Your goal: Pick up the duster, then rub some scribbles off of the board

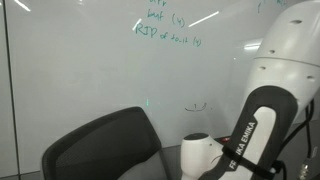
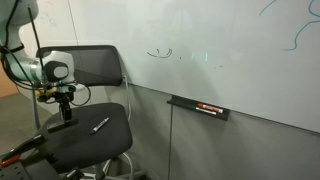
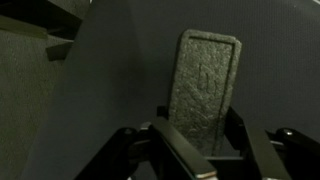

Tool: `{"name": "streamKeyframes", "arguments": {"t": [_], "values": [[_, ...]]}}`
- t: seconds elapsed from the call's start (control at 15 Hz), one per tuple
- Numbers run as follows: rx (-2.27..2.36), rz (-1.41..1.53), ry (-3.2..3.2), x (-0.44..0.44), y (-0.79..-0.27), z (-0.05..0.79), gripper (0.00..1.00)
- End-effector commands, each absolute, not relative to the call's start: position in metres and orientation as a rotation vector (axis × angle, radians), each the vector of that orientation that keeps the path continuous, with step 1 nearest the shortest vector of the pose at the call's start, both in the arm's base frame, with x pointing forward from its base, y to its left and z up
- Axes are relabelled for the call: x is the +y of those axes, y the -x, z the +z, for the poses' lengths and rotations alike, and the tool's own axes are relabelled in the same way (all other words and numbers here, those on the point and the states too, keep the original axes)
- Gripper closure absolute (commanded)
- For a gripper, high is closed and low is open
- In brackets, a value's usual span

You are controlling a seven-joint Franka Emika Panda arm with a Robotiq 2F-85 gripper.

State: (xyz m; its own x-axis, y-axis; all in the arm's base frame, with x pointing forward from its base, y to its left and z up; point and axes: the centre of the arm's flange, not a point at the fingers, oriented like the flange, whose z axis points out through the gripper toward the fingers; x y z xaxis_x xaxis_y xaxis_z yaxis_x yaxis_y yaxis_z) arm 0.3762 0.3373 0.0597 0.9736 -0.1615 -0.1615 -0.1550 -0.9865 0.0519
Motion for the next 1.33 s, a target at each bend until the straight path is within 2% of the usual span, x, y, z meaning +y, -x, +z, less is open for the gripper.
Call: {"name": "streamKeyframes", "arguments": {"t": [0.0,0.73,1.27], "values": [[-0.065,-0.022,-3.064,0.316,-0.353,0.129,0.68],[0.567,0.504,-2.768,0.278,-0.445,0.23,0.68],[0.693,0.82,-2.432,0.272,-0.489,0.301,0.68]]}}
